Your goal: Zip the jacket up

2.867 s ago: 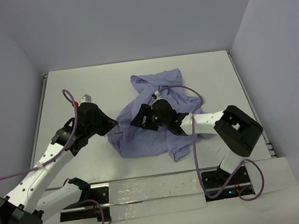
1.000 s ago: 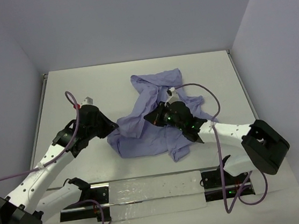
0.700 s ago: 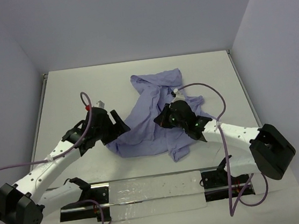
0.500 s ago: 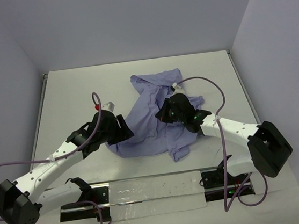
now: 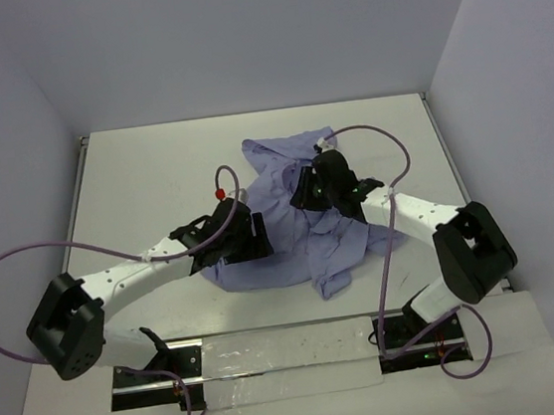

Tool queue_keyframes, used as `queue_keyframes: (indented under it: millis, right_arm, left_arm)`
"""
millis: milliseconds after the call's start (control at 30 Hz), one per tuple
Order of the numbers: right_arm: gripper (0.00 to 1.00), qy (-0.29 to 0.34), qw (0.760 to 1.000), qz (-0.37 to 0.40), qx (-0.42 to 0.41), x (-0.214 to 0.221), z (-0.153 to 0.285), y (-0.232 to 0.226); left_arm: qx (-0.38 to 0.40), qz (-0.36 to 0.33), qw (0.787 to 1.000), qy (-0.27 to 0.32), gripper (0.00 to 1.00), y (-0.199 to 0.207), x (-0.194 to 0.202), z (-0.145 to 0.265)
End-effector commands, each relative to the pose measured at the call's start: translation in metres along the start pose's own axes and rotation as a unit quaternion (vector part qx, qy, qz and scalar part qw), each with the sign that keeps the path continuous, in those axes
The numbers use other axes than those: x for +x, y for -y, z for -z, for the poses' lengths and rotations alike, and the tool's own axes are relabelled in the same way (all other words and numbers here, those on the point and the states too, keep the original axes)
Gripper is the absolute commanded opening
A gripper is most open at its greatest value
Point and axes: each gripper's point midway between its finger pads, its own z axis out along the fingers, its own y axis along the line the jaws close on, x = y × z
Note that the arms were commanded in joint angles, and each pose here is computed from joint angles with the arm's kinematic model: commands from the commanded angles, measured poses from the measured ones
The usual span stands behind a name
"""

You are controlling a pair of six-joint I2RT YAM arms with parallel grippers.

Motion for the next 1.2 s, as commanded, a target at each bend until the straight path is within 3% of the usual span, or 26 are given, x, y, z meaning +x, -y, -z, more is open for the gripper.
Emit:
queue_keyframes:
  millis: [0,233,433,633,900,1167]
  right_arm:
    - [0.48,0.019,0.999,0.038,0.001,-0.010,0.027,-0.002]
    - [0.52,-0.013,0.998,0.046,-0.038,0.032,0.037,-0.006]
    - [0.57,-0.065,0.994,0.063,-0.057,0.087,0.032,-0.013]
    - [0.58,-0.099,0.990,0.046,-0.088,0.114,0.017,-0.014]
    - [0.51,-0.127,0.985,0.052,-0.105,0.127,0.001,-0.021]
    - [0.45,-0.115,0.987,0.059,-0.100,0.121,0.000,-0.024]
  left_arm:
    - [0.041,-0.005,0.998,0.046,0.76,0.030,-0.034,-0.005]
    - [0.037,0.003,0.998,0.040,0.73,0.025,-0.047,-0.024]
    - [0.037,0.017,0.998,0.040,0.72,0.013,-0.053,-0.023]
    - [0.041,0.029,0.998,0.036,0.71,0.009,-0.052,-0.025]
    - [0.039,0.030,0.998,0.035,0.70,0.007,-0.051,-0.026]
    - [0.046,0.031,0.998,0.028,0.71,0.007,-0.047,-0.028]
